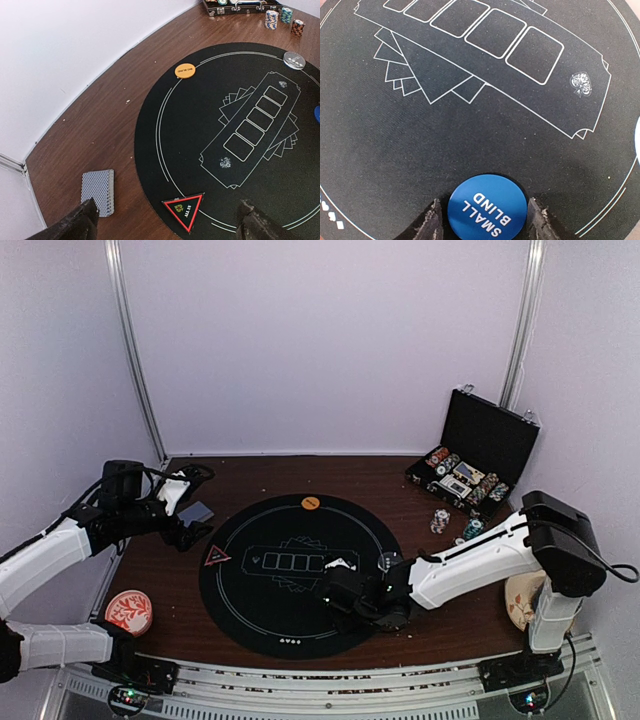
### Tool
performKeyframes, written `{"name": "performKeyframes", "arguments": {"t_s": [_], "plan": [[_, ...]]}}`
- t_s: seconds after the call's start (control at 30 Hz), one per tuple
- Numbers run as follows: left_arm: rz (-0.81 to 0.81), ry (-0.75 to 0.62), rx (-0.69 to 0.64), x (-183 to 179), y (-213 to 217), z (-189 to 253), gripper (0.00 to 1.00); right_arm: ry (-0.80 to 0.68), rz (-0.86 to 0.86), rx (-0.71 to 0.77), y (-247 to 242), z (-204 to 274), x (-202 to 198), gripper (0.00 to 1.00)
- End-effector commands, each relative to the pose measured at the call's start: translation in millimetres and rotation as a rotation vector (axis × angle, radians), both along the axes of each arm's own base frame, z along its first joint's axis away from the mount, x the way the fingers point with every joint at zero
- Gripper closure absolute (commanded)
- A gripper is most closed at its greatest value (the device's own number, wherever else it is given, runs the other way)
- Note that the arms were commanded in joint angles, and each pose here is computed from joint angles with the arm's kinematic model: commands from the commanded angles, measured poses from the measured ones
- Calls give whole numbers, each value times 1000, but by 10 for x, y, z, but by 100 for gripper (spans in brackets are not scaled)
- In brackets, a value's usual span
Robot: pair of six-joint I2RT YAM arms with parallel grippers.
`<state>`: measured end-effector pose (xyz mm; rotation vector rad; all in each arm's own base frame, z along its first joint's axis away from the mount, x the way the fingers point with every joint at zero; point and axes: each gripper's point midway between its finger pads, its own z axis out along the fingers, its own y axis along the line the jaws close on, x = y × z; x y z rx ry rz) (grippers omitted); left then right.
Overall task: Distribute texas hold em gaming equipment
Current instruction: Pick up the small blind button from the poker table mat.
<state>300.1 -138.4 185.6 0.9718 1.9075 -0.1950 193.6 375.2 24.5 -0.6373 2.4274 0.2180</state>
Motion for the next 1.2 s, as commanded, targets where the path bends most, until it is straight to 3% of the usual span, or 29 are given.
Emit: {"name": "performKeyframes", "arguments": {"t_s": [0.0, 0.27, 0.9, 1.17], "plan": [[-3, -35, -1, 42, -1, 48, 2, 39, -3, -10, -38, -155, -44, 43], [-3, -35, -2, 36, 3, 50, 2, 11, 22, -26, 34, -113, -39, 50], [-1, -37, -1, 36, 6, 53, 2, -20, 371, 58, 924, 157, -736, 50], [-1, -38, -3, 33, 7, 61, 2, -15, 405, 68, 1055, 146, -810, 50]]}}
